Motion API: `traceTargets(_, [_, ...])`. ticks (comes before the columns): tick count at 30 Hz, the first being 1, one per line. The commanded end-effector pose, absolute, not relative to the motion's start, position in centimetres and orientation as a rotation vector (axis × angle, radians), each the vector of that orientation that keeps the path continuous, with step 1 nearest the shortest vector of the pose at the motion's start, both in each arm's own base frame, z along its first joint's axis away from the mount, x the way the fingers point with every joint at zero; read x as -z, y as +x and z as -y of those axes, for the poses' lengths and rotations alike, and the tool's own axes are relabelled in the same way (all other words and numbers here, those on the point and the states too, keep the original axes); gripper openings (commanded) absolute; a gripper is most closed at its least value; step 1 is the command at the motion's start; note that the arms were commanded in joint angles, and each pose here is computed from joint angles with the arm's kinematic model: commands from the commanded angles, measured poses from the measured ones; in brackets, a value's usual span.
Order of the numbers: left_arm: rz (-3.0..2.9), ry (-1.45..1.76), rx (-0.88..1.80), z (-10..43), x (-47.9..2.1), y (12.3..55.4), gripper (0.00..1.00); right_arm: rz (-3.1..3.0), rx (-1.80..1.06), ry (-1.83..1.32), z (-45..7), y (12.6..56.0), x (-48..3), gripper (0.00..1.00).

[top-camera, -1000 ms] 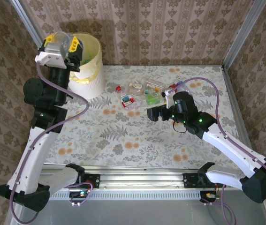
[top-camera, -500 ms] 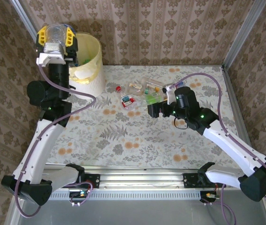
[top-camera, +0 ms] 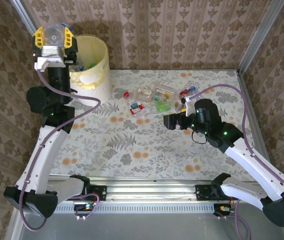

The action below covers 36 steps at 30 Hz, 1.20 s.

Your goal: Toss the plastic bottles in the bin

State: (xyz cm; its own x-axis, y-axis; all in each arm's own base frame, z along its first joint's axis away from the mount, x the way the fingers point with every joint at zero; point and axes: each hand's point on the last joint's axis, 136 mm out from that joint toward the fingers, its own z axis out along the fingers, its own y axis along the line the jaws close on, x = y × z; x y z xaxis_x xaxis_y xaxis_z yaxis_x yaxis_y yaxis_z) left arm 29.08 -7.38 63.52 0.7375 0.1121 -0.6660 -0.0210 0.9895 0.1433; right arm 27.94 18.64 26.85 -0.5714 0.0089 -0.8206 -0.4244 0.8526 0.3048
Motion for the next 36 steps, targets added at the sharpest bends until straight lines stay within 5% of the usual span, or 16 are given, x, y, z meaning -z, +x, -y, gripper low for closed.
traceTargets(1, [-0.687, 0.117, -0.042, 7.0, -64.4, 28.2, 0.17, -2.12, -0.579, -0.259, -17.9, 27.8, -26.6, 1.0])
traceTargets(14, [-0.755, 0.049, 0.009, 3.9, -63.0, 32.0, 0.19, -2.158, -0.581, -0.263, -18.9, 29.1, -25.5, 1.0])
traceTargets(23, [-1.073, -0.046, 0.176, 0.2, -57.5, 44.1, 0.21, -2.159, -0.615, -0.251, -19.4, 30.5, -25.7, 1.0])
traceTargets(26, [-1.271, -0.043, 0.214, 0.1, -53.0, 49.9, 0.35, -2.149, -0.623, -0.251, -19.4, 30.6, -26.1, 1.0])
traceTargets(29, [-1.426, -0.098, 0.287, -0.7, -49.0, 53.8, 0.87, -2.142, -0.631, -0.25, -19.3, 30.4, -26.4, 1.0])
traceTargets(30, [-1.454, -0.122, 0.305, -1.0, -48.5, 54.4, 0.96, -2.143, -0.632, -0.25, -19.2, 30.3, -26.4, 1.0])
traceTargets(36, [-1.396, -0.134, 0.388, -0.4, -53.1, 52.1, 1.0, -2.142, -0.596, -0.219, -17.6, 29.4, -26.3, 1.0])
